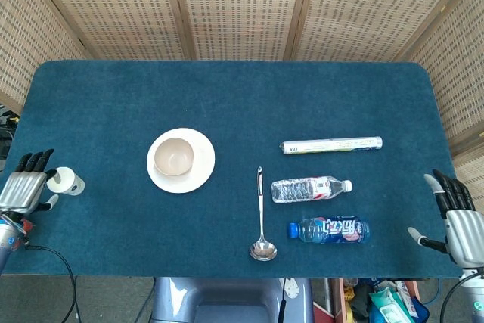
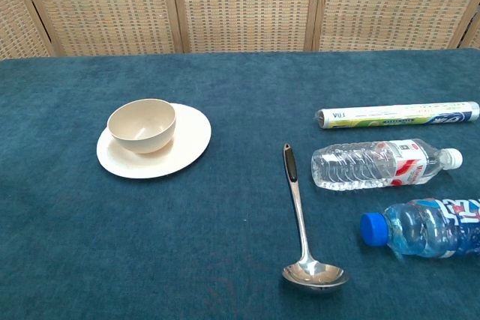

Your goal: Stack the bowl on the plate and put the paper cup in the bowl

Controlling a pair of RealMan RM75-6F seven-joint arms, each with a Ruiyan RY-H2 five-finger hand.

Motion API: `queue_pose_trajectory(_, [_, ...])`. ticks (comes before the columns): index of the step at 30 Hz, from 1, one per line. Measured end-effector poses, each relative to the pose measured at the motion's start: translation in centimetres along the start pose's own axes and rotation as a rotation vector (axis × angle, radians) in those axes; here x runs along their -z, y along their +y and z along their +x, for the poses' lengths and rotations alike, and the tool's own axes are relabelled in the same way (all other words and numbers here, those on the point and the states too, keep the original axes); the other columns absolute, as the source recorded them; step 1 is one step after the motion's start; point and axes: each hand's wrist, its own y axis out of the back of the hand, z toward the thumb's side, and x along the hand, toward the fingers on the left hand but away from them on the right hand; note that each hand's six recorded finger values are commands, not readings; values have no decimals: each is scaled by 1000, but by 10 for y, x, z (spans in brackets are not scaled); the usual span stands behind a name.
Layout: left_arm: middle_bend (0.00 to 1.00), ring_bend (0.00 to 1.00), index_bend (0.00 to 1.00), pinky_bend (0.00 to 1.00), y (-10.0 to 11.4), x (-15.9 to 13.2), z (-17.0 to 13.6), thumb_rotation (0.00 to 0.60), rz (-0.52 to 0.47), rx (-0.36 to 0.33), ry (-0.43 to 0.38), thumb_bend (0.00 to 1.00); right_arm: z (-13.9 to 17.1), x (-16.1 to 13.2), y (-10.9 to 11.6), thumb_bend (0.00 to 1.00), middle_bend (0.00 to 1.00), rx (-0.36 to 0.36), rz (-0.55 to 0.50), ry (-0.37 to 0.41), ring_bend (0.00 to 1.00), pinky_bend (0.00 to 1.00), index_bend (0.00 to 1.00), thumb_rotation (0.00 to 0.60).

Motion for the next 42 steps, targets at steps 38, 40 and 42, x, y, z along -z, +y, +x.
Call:
queue_pose_trajectory(38, [0, 0, 556, 0, 11, -9, 8, 600, -10, -30, -3, 545, 2, 0, 2, 142, 0, 6, -8, 1, 0, 0, 9, 600])
queue_pose_trajectory(40, [0, 0, 558, 0, 18, -11, 8, 600, -16, -45, -11, 545, 2, 0, 3, 142, 0, 7, -9, -2, 0, 0, 9, 600])
queue_pose_trajectory(42, [0, 0, 561, 0, 27, -15, 8, 600, -20, -64, -22, 545, 2, 1, 3, 142, 0, 9, -11, -3, 0, 0, 9, 600])
